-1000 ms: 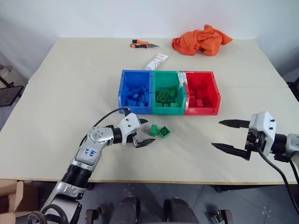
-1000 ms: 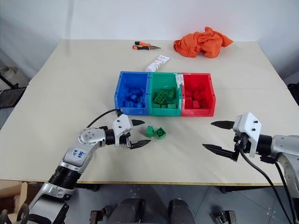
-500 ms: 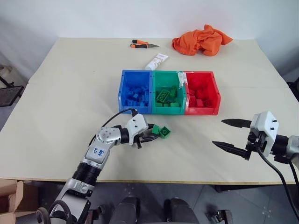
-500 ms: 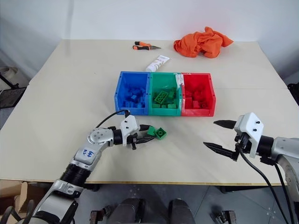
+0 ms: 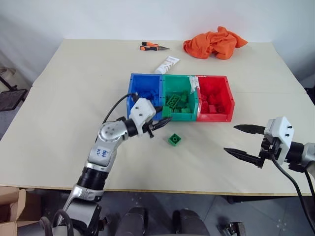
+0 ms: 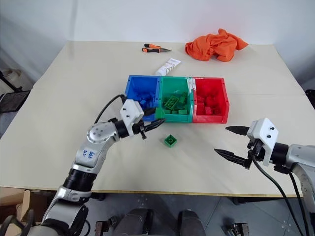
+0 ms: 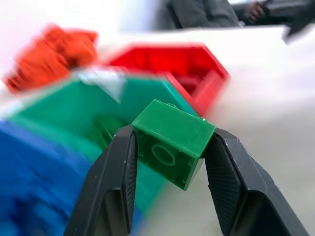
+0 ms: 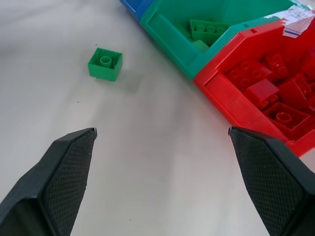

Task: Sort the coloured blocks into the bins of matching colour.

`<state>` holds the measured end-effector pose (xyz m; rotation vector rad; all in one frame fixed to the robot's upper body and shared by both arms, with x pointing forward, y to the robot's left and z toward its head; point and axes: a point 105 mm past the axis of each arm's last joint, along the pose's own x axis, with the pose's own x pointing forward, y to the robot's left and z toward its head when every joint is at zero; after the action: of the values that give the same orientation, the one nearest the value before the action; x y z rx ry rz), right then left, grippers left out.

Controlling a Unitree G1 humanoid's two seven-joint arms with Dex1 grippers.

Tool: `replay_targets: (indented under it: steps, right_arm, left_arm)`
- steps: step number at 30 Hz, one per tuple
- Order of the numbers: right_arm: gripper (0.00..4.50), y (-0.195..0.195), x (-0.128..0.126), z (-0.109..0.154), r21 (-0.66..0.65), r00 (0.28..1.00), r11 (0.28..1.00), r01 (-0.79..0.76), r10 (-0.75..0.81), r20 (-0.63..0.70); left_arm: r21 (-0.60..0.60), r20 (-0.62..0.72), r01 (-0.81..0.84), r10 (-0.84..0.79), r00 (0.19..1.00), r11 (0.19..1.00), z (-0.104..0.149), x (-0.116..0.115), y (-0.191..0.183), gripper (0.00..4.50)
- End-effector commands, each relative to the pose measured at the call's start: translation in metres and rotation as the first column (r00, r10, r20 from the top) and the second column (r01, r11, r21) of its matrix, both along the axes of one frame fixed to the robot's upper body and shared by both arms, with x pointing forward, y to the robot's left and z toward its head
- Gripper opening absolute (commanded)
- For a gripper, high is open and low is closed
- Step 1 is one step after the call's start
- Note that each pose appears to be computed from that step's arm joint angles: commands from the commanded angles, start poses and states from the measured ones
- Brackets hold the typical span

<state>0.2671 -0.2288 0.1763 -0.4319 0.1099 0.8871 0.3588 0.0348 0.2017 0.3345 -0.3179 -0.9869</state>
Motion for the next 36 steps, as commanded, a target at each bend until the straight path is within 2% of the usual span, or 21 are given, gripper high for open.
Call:
replay_targets:
  steps: [1,5,10,13,18,22,26,31,36]
  right_arm:
    - [4.5,0.005,0.001,0.019,0.031,0.996,0.999,-0.009,0.006,0.087]
    - [4.5,0.007,0.001,0.023,0.05,0.994,0.999,0.0,-0.005,0.106]
    - [4.5,0.005,-0.003,0.025,0.058,0.993,0.998,0.02,-0.027,0.117]
    - [4.5,0.004,-0.005,0.025,0.064,0.992,0.998,0.031,-0.038,0.12]
    - [4.5,0.003,-0.006,0.024,0.063,0.992,0.997,0.036,-0.043,0.116]
    - [4.5,0.003,-0.002,0.023,0.061,0.994,0.998,0.024,-0.03,0.1]
    - [4.5,0.002,0.005,0.02,0.056,0.997,0.998,0.007,-0.012,0.081]
    - [4.5,0.003,0.013,0.02,0.052,0.998,0.998,-0.02,0.017,0.068]
    - [4.5,0.005,0.02,0.021,0.046,0.997,0.998,-0.046,0.043,0.063]
  left_arm:
    - [0.006,0.07,-0.009,0.009,0.997,1.0,0.01,0.018,-0.02,1.63]
    - [0.03,0.104,-0.064,0.061,0.993,0.997,0.012,0.046,-0.038,3.01]
    - [0.011,0.135,-0.088,0.086,0.987,0.996,0.02,0.059,-0.05,4.43]
    - [0.013,0.168,-0.063,0.06,0.984,0.998,0.024,0.056,-0.048,4.49]
    - [0.018,0.153,0.092,-0.093,0.984,0.996,0.021,0.034,-0.036,4.49]
    - [0.095,0.028,0.215,-0.218,0.975,0.972,-0.004,-0.004,0.015,4.49]
    - [0.21,-0.091,0.163,-0.146,0.985,0.964,-0.028,-0.02,0.082,4.49]
    - [0.29,-0.207,0.128,-0.069,0.976,0.948,-0.042,-0.037,0.141,4.49]
    - [0.329,-0.286,0.123,-0.025,0.958,0.936,-0.046,-0.053,0.171,4.49]
